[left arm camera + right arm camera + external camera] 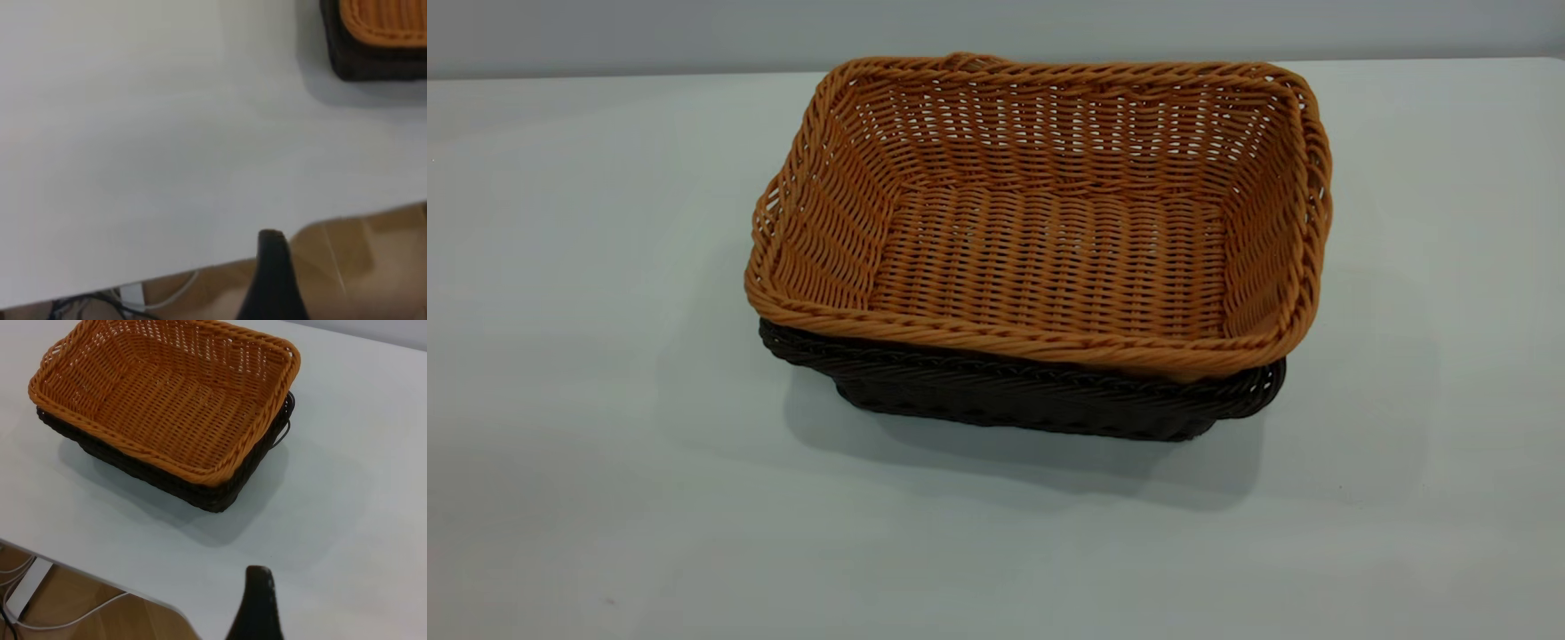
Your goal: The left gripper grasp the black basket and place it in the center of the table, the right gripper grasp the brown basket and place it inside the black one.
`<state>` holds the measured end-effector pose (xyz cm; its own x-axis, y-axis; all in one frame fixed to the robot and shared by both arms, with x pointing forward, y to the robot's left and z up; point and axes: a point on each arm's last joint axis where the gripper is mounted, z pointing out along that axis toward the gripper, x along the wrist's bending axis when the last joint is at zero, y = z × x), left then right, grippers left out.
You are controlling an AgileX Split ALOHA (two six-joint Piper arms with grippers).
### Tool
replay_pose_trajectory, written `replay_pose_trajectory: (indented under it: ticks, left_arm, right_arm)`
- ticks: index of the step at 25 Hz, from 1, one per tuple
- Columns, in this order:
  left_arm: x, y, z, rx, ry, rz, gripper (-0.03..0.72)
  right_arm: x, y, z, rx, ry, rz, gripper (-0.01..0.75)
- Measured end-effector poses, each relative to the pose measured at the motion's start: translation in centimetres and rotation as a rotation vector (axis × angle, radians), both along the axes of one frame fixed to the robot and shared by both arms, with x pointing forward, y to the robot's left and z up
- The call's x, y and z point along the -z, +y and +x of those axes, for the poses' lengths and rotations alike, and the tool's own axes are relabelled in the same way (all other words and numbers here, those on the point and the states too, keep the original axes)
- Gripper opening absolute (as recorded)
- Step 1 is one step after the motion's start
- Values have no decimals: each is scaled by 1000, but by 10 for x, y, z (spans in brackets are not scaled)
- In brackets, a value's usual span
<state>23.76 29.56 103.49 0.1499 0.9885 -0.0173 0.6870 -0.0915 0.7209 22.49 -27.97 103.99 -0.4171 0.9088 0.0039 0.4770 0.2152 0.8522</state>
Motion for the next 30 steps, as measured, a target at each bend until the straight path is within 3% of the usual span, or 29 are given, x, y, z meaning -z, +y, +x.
replay_pose_trajectory:
  ticks: [9,30]
  left_arm:
    - [1,5,-15,-169,-109,58,509]
    - [1,6,-15,-175,-109,66,509]
  right_arm:
    - [0,0,0,0,0,0,462]
    - [0,1,1,43,0,1,300]
